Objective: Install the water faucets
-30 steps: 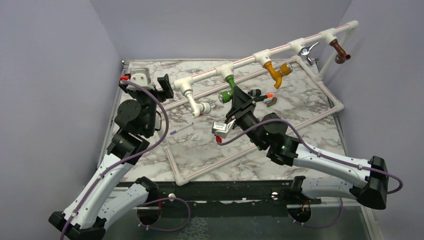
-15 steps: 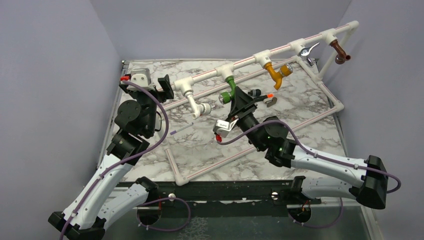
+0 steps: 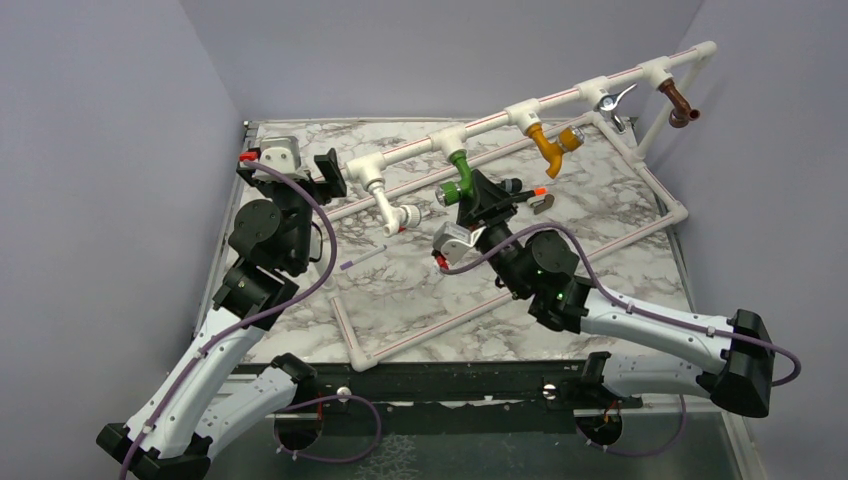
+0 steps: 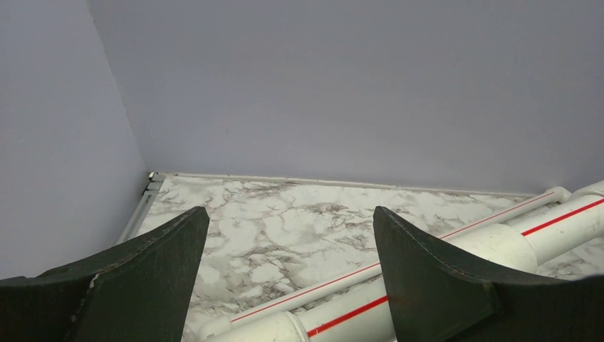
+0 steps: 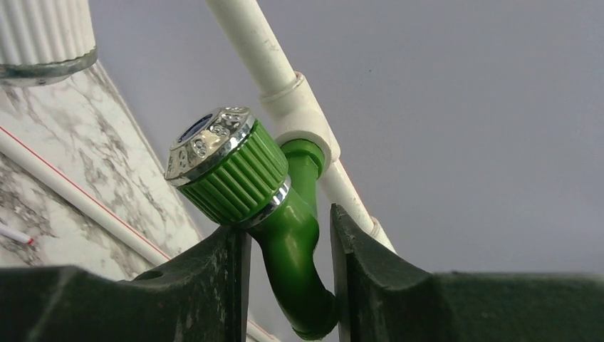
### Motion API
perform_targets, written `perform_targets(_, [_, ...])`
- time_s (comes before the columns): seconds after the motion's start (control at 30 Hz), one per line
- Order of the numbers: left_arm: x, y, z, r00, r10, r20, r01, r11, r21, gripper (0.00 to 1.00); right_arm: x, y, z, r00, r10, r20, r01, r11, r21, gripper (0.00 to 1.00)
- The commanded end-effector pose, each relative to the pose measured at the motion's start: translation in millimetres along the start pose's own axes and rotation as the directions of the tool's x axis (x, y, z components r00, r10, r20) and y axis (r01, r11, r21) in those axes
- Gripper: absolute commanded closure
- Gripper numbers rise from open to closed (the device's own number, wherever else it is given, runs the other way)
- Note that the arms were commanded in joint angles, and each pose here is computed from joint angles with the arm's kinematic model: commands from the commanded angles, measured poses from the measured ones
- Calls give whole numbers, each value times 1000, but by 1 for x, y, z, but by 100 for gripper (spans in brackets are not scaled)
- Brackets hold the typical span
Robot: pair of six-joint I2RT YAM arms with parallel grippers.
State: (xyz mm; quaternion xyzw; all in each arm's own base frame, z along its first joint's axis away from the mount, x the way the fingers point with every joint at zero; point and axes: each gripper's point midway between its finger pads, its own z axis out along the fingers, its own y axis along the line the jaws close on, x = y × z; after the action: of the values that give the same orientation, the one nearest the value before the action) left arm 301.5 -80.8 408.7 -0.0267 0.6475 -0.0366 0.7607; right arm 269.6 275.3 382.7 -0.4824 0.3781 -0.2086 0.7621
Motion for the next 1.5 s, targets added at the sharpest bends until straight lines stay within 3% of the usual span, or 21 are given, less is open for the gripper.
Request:
perform_targets(0.0, [37,-16,-2,991,66,-112,-57,995,81,14,-45,-53,5,820,522,233,-554,827,96,100])
perform_targets(0.17, [36,-16,-2,992,65,-110,-56,995,80,14,-55,-64,4,778,575,254,-605,794,55,99])
perform_targets(0.33, [35,-15,-3,992,63,-107,-54,995,79,14,-50,-54,0,855,481,191,-491,871,1,98])
perform_targets(0.47, [34,-15,-3,993,62,-105,-53,995,80,14,-44,-41,-8,921,360,148,-352,933,-76,76])
perform_targets(0.7, [35,-15,-3,992,63,-107,-54,995,80,14,-40,-45,-29,967,193,165,-172,976,-132,32])
perform_targets(0.83, [36,-16,-2,992,65,-111,-56,995,81,14,-41,-52,-41,975,110,192,-77,982,-175,17])
perform_targets(1.27, [39,-16,-1,991,69,-117,-60,995,78,14,-42,-42,-54,968,-71,240,146,938,-314,14])
perform_targets(1.47, [38,-16,-1,991,69,-115,-60,995,80,14,-32,-32,-42,967,-154,201,208,937,-280,14])
